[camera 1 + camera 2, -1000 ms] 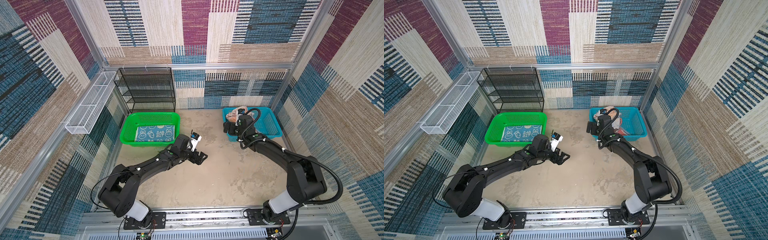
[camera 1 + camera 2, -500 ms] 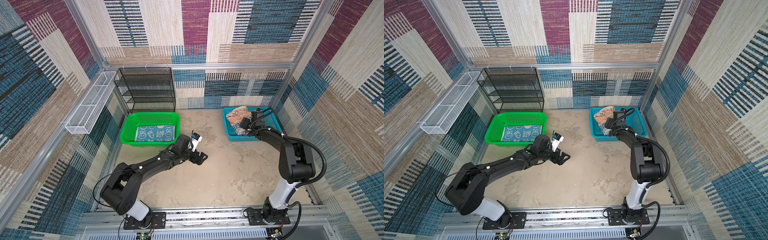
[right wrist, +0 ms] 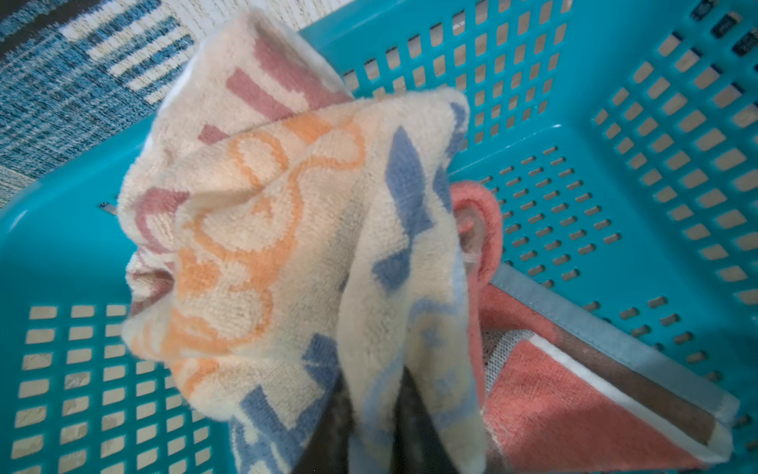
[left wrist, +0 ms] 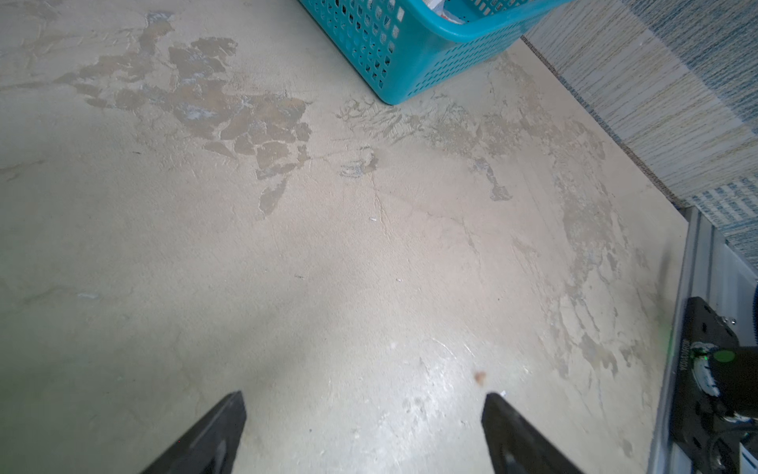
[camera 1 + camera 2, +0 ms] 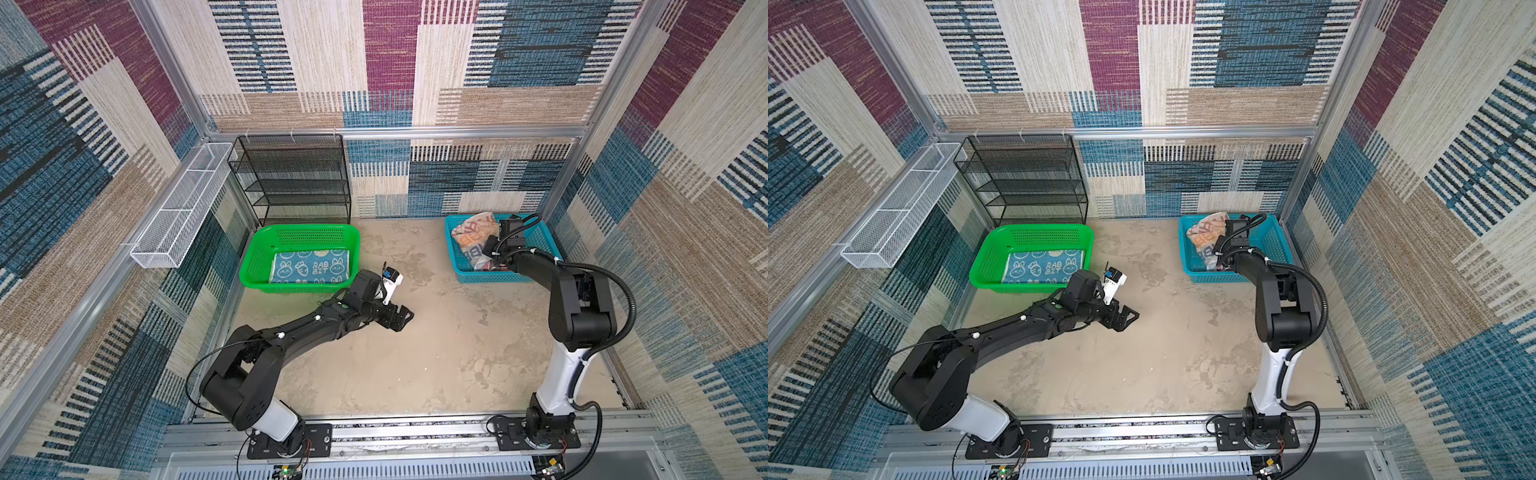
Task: Fold and stack the towels
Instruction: 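Reach the right gripper into the teal basket and grasp the cream towel, then lift the cream RABBIT-print towel out and carry it toward the left gripper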
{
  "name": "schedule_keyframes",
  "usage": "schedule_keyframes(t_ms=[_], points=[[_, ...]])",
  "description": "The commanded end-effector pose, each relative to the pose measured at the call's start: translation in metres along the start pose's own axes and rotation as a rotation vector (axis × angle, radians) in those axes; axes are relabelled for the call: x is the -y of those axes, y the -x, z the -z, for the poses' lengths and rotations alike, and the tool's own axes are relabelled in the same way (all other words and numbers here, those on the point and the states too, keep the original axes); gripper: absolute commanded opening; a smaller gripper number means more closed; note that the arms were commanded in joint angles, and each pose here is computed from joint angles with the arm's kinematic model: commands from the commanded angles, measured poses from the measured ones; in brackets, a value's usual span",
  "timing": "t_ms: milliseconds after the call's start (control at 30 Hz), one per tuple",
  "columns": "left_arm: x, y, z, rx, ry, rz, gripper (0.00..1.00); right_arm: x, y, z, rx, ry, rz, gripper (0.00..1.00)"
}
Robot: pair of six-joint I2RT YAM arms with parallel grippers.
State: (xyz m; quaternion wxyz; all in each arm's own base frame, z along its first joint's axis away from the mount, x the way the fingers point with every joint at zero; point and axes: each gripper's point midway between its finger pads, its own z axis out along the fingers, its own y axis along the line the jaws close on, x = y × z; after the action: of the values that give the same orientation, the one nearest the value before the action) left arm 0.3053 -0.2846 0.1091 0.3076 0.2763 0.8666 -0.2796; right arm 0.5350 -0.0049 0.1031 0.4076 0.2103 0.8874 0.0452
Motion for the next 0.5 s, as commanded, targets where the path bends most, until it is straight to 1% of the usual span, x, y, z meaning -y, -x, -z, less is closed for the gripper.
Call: schedule_keyframes(t_ms=[0,200,467], points=[[-0.002,0.002,0.002,0.002,0.019,-0.014,0.95,-0.008,0.007,0.008,0.022,0.040,-0.001,0.00],[-0.010,0.003,0.001,0.015,0.064,-0.017,0.96,-0.021,0.038,0.054,0.123,0.109,0.035,0.00],[-0.013,0.004,-0.001,0.019,0.078,-0.017,0.96,-0.037,0.090,0.133,0.297,0.176,0.113,0.00]])
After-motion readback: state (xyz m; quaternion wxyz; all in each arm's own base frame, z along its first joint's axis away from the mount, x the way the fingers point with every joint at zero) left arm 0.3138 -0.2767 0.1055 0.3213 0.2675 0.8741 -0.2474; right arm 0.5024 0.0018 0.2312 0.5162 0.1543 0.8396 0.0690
